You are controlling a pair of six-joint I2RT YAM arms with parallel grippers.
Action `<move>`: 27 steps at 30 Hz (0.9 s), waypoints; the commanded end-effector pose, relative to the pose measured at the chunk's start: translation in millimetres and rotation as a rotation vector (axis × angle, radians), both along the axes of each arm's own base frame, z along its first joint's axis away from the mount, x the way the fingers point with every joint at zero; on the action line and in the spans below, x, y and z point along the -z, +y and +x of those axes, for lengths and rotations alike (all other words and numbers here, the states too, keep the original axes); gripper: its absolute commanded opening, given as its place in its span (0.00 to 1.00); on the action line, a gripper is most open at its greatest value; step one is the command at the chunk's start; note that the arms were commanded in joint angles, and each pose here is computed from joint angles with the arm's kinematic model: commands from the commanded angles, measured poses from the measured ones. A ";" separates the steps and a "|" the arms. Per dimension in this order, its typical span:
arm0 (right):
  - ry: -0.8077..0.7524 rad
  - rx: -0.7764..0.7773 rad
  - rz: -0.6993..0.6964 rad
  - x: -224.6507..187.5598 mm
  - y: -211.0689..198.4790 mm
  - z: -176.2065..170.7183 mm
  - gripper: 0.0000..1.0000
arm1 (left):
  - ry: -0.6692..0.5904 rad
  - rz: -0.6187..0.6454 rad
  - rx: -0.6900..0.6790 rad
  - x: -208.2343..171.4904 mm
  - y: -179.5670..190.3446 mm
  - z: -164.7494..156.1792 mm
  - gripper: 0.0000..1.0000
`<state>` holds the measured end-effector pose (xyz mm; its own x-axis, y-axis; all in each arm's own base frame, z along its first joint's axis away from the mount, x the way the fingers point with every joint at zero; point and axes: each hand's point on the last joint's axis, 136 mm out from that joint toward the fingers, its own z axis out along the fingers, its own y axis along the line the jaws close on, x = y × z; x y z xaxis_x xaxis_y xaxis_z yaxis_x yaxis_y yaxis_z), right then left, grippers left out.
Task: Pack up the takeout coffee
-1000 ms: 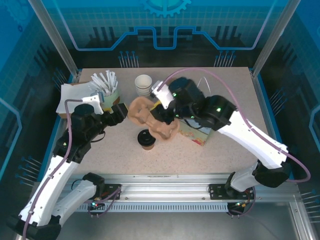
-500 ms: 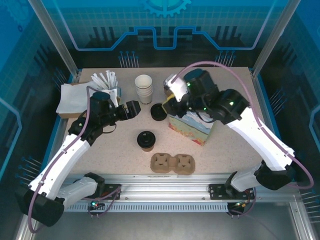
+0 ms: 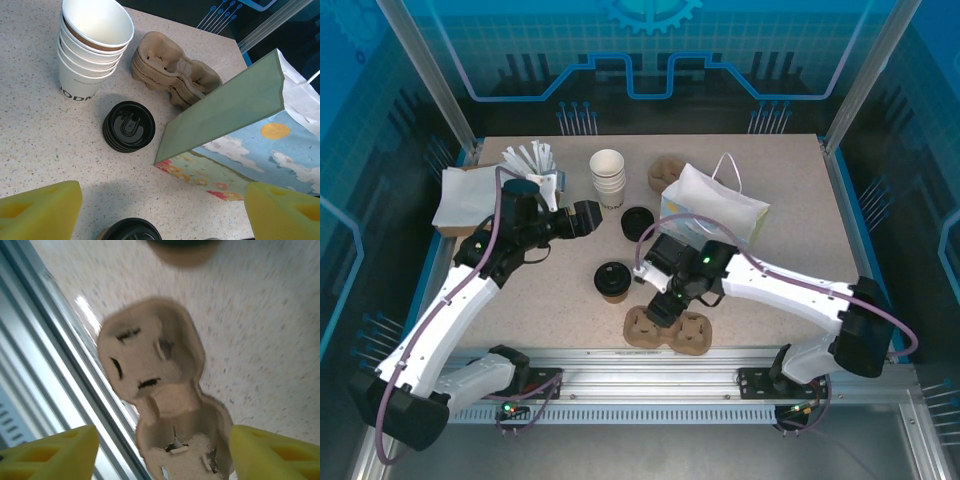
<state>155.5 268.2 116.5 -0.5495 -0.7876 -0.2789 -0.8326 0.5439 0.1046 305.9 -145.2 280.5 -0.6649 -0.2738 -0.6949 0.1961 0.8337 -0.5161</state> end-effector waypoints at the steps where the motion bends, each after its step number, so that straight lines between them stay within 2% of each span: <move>1: -0.012 -0.010 0.014 19.0 12.0 4.9 0.79 | -0.002 -0.003 0.025 -2.7 -1.0 -7.4 0.86; 5: 0.001 -0.073 0.018 37.6 23.1 1.0 0.86 | -0.020 0.002 0.016 -2.9 3.2 -12.9 0.86; 8: 0.001 -0.140 0.026 45.7 34.0 -0.1 0.97 | -0.023 0.004 0.019 -2.7 3.9 -15.7 0.86; 15: 0.012 -0.229 0.021 70.2 45.9 -3.3 1.00 | -0.024 0.004 0.027 -3.5 4.1 -19.5 0.86; 21: 0.028 -0.273 -0.009 85.3 44.4 -12.4 0.93 | -0.026 0.005 0.026 -3.6 5.1 -21.9 0.86; 27: 0.011 -0.257 -0.022 88.2 42.7 -8.2 0.71 | -0.027 -0.001 0.030 -4.4 4.3 -22.3 0.86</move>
